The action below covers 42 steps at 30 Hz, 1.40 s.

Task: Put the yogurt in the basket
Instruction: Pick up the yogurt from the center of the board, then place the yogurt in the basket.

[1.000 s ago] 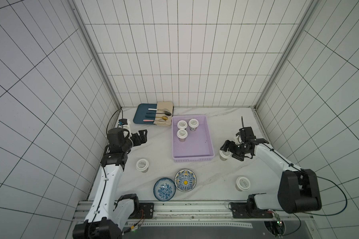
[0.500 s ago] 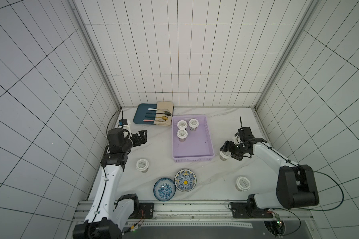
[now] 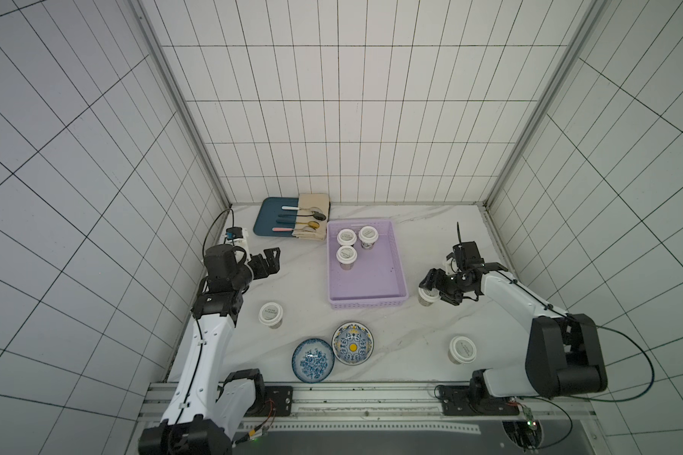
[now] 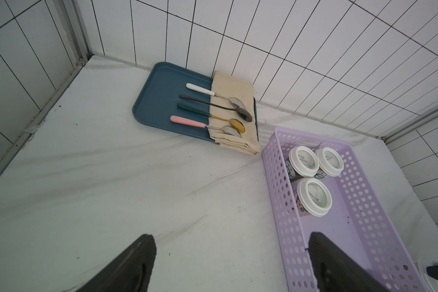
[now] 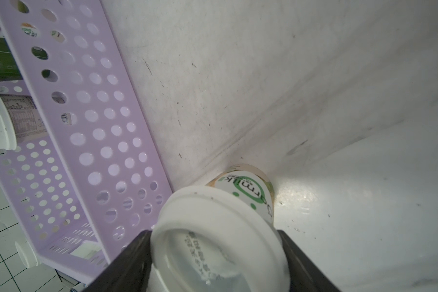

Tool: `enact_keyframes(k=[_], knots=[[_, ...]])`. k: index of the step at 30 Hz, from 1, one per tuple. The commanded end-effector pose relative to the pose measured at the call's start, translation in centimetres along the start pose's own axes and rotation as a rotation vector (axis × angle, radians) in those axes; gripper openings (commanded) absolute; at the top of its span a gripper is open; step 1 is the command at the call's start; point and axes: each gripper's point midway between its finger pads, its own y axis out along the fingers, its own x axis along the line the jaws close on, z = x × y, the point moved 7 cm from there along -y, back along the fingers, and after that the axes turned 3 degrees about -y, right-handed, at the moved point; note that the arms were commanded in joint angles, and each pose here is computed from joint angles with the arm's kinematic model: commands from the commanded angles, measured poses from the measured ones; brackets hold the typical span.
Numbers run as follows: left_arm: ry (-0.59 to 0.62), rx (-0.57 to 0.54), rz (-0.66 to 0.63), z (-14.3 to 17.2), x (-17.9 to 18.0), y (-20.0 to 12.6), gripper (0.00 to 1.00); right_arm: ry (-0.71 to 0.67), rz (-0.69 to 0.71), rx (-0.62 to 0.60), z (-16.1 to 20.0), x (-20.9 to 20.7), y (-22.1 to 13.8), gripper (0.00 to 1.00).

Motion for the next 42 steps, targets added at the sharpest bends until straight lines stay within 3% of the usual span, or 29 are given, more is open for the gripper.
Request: enact_keyframes(k=[1,19,34,42], knots=[[0.018,-0.036,0.008,-0.3,-0.1,-0.4,0.98,-0.003,0.011,-0.01,0.0,0.0,-1.0,0.73],[0.026,-0.033,-0.002,-0.4,-0.2,-0.4,0.98,-0.004,-0.004,-0.048,-1.3,2.9,-5.4,0.73],[0.028,-0.038,0.002,-0.4,-0.3,-0.5,0.98,-0.18,-0.069,-0.086,-4.4,12.3,-7.0,0.73],[0.033,-0.044,0.0,-0.4,-0.2,-0.5,0.99,-0.246,-0.11,-0.051,-5.9,17.1,-4.1,0.73]])
